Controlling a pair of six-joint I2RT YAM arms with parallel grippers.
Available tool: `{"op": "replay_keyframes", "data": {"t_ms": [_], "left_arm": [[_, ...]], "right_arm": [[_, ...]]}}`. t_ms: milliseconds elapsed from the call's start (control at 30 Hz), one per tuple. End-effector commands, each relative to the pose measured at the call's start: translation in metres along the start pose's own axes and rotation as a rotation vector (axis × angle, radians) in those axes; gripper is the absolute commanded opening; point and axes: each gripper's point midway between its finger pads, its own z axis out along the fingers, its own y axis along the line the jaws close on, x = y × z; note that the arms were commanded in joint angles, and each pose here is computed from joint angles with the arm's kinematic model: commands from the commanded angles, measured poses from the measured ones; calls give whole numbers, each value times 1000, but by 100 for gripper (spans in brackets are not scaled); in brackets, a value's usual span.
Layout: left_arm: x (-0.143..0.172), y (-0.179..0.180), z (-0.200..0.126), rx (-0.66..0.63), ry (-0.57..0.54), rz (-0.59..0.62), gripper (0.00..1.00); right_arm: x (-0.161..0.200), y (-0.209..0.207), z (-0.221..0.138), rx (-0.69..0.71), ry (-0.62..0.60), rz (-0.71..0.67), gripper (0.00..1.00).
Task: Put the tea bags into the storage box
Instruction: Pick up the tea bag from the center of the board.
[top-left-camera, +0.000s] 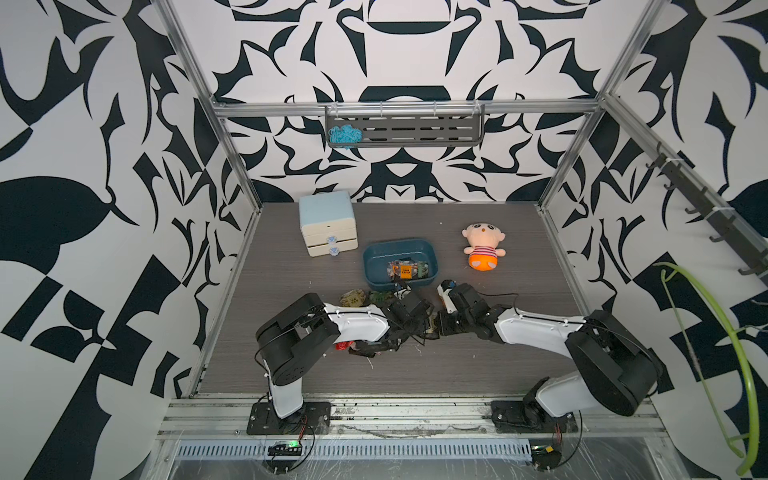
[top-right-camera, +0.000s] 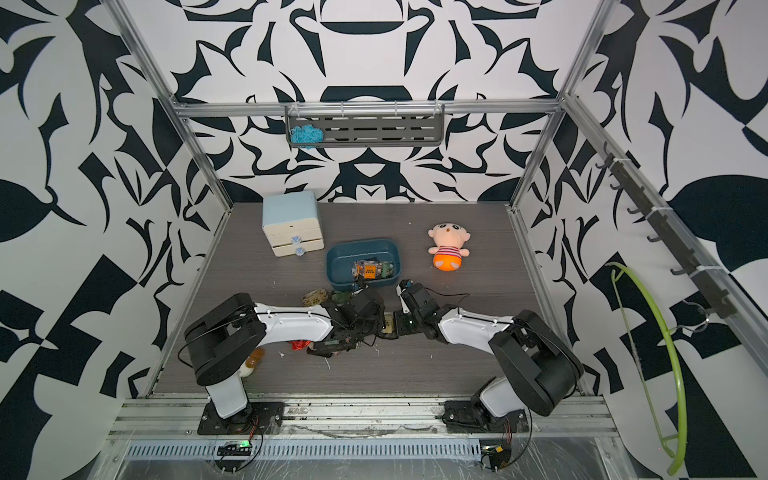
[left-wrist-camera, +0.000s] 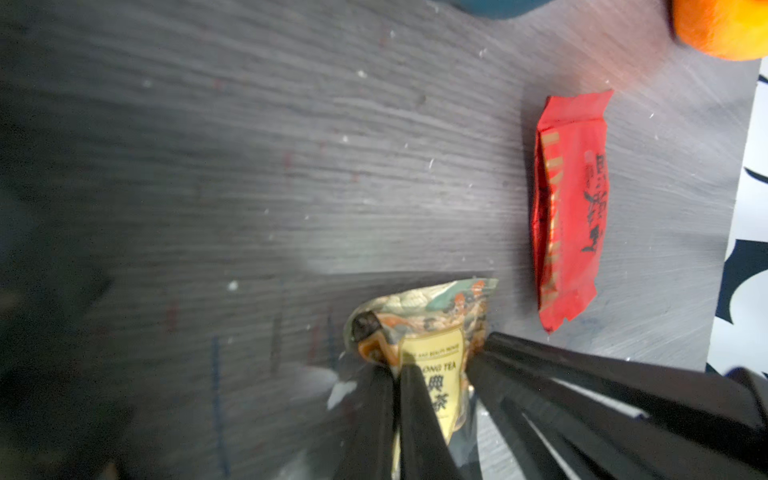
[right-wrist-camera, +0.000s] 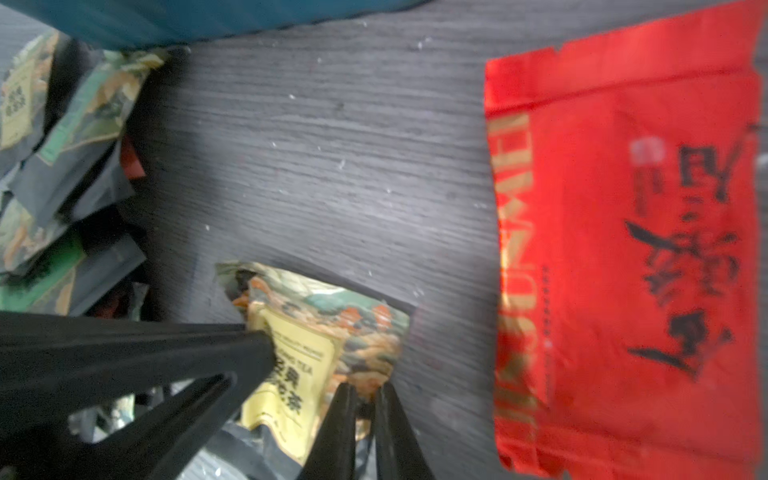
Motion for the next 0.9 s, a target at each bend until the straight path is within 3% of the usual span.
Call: {"op": "replay_keyframes", "data": {"t_ms": [0,167,300,467,700,867], "left_arm": [[12,29,-14,-88,32,19,0],[-2,28,-43,-91,-36,56,0],[-37,11,-82,-175,-143,195,0],[-77,-6,-109,-244,-241,285,0],[-136,-22,-117,-188,-356,217,0],[-172,-25,-101,-166,-339,145,0]], "right_arm": [[0,-8,-12,45,-39,-14,15],[-11,-20,-35,105,-159,6,16],[-18,-30,-56,138,-268,33,20],[-24,-45,-82,199,-392,67,27],[-25,-53,-100,202,-490,92,36],[-25,-53,-98,202,-484,88,38]]}}
